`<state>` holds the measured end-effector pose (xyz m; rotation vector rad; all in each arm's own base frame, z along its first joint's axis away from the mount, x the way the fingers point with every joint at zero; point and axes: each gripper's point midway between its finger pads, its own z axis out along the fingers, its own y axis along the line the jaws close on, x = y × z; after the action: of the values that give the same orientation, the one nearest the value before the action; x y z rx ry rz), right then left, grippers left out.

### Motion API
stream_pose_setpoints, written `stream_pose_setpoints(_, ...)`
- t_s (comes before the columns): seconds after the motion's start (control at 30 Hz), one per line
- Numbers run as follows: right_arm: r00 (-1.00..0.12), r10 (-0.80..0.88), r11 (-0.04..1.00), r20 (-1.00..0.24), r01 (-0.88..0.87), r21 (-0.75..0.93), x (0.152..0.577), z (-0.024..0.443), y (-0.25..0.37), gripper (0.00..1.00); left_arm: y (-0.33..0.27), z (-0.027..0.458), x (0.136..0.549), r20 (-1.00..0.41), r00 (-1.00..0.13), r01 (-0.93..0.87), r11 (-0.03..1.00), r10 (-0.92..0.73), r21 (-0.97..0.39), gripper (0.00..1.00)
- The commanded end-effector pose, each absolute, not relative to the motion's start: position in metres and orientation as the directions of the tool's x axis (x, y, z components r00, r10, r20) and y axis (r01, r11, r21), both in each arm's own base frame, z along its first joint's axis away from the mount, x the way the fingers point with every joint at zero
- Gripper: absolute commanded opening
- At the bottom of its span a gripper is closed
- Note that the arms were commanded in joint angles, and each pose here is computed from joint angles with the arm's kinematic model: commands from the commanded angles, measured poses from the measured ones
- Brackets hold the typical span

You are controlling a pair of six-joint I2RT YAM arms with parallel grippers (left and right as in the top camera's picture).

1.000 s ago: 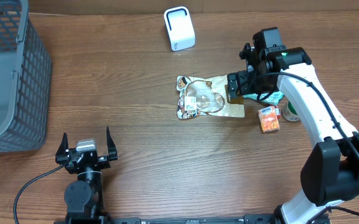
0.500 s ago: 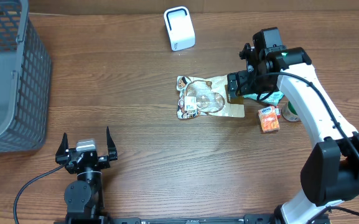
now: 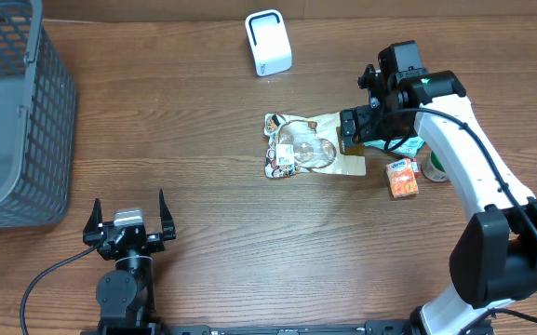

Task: Scan the item barcode

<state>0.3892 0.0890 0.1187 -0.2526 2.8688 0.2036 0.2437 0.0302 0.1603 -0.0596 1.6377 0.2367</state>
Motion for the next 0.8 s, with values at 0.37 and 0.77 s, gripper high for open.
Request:
stream_pose_setpoints(0.37, -0.828, -0.133, 0.969, -0.545, -0.223, 0.103, 0.37, 0.233, 0.087, 1.0, 0.034, 0.162, 0.243, -0.994, -0.07, -0.203, 0.974, 0.085, 0.098, 1.0)
stream_pose_setpoints(0.77, -0.623, -0.096, 0.965, -0.777, -0.249, 0.08, 0.317, 0.338, 0.077, 1.0, 0.034, 0.162, 0.243, -0.994, -0.07, -0.203, 0.974, 0.085, 0.098, 0.99)
